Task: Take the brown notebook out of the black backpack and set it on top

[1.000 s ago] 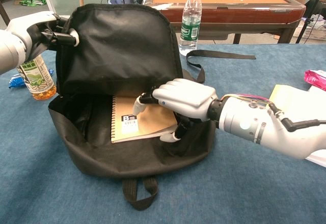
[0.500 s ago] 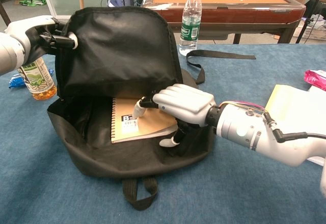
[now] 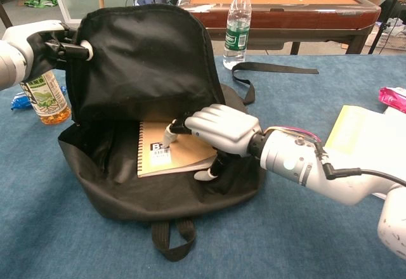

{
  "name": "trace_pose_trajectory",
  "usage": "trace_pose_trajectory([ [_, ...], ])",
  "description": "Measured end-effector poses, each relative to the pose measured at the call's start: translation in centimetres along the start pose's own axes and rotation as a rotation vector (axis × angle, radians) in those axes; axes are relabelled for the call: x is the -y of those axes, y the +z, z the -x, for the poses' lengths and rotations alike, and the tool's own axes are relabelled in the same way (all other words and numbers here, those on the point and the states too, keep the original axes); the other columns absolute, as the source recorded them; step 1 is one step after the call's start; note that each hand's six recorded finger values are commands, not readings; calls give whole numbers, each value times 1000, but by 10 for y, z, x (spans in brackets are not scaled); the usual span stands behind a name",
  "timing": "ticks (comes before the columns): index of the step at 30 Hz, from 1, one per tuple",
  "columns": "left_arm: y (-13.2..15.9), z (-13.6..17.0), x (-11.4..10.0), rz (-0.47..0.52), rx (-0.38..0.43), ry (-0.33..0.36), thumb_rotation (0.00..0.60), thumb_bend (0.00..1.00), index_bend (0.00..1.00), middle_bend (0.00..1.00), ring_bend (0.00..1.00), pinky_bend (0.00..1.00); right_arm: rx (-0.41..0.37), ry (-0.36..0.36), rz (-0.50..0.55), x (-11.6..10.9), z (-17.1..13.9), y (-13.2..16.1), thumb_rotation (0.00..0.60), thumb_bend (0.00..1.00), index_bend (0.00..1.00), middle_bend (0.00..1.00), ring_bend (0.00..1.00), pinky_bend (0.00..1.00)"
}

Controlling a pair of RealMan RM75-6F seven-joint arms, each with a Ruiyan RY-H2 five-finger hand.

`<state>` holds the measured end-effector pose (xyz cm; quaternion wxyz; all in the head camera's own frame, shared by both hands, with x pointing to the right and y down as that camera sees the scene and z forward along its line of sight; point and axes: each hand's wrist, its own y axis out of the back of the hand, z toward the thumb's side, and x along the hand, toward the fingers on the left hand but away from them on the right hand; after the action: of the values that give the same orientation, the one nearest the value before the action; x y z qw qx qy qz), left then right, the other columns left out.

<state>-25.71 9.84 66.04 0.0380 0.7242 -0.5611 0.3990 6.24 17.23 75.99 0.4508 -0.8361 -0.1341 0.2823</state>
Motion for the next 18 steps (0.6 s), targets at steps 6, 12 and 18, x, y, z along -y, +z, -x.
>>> trace_pose_trajectory([
  [6,0,0,-3,10,-5,7,600,743,535,499,506,404,-13,-24,-3,-1,5,1,600,306,349,306,175,311],
  [12,-3,-1,-6,21,-20,13,600,743,535,499,506,404,-26,-42,-10,-2,9,2,600,394,382,327,187,312],
  [18,-5,-1,-8,41,-42,11,600,743,535,499,505,404,-36,-64,-20,-4,12,3,600,478,420,352,221,313],
])
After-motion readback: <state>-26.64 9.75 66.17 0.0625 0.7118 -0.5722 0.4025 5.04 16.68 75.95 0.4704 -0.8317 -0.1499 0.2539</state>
